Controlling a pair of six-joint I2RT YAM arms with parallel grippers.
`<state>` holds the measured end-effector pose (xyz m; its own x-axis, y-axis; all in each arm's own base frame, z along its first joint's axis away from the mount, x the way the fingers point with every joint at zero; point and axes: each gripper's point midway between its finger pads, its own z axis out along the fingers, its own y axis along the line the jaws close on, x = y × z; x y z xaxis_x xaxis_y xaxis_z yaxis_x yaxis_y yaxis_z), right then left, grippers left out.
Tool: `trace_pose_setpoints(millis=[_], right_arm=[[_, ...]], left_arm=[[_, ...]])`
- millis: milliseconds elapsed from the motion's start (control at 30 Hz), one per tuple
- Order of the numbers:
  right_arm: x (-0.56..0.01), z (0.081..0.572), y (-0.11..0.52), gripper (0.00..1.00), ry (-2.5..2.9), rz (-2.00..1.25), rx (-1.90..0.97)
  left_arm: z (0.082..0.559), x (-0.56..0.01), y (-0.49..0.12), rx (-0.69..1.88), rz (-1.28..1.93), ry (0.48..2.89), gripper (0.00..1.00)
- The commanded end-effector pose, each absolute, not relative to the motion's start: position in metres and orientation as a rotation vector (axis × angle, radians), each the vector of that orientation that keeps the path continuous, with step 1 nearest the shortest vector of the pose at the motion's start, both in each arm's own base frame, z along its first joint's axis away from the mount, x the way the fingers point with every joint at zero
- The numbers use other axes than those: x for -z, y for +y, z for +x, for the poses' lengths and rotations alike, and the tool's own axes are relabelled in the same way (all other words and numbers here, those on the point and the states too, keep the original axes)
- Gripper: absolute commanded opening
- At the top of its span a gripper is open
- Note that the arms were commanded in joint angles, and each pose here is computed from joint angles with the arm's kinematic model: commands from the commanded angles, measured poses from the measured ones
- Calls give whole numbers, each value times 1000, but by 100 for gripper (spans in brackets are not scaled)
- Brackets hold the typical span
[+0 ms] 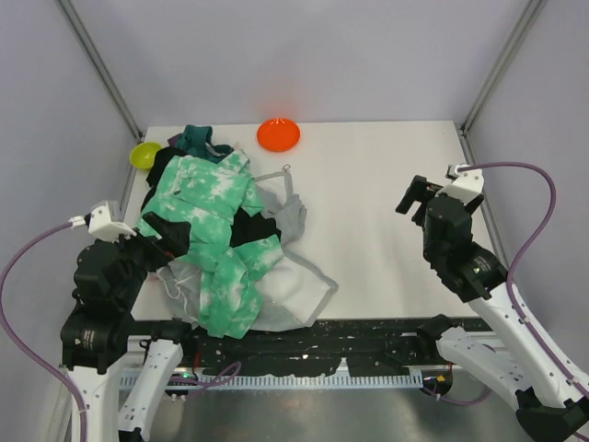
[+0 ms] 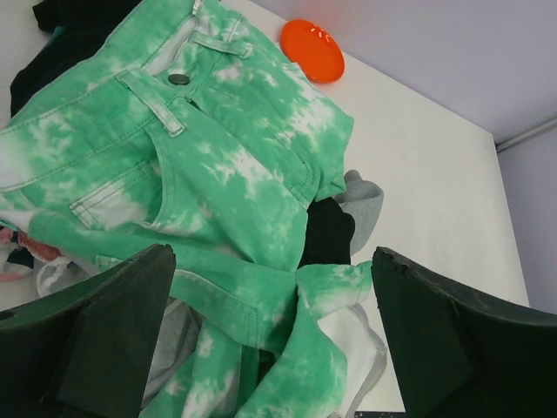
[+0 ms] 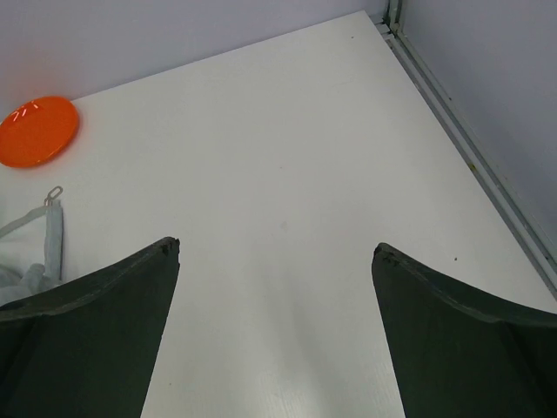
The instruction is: Pick out a specific cloth from the pile
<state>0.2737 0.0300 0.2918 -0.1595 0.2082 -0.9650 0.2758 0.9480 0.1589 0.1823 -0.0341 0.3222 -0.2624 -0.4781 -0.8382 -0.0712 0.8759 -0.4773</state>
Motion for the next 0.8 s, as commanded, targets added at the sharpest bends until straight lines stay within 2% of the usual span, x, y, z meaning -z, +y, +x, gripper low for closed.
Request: trace_pose_setpoints(millis=[0,267,467,600,767], right_arm=[[-303,272,25,95,1708,375,76],[-299,274,40,95,1720,303,1],[-291,275,45,95,1742,266,-13],[-285,275,49,95,1760,241,-19],[-276,276,51,95,1781,212,-4]], left_arm=[[177,-335,-29,385,-401,1759,100],[189,-342,-76,629,-220,1770,100],[205,-325,-99,643,-155,1868,100],[213,-313,-112,512,-76,1938,100],[221,-286,-119,114,65,2113,100]])
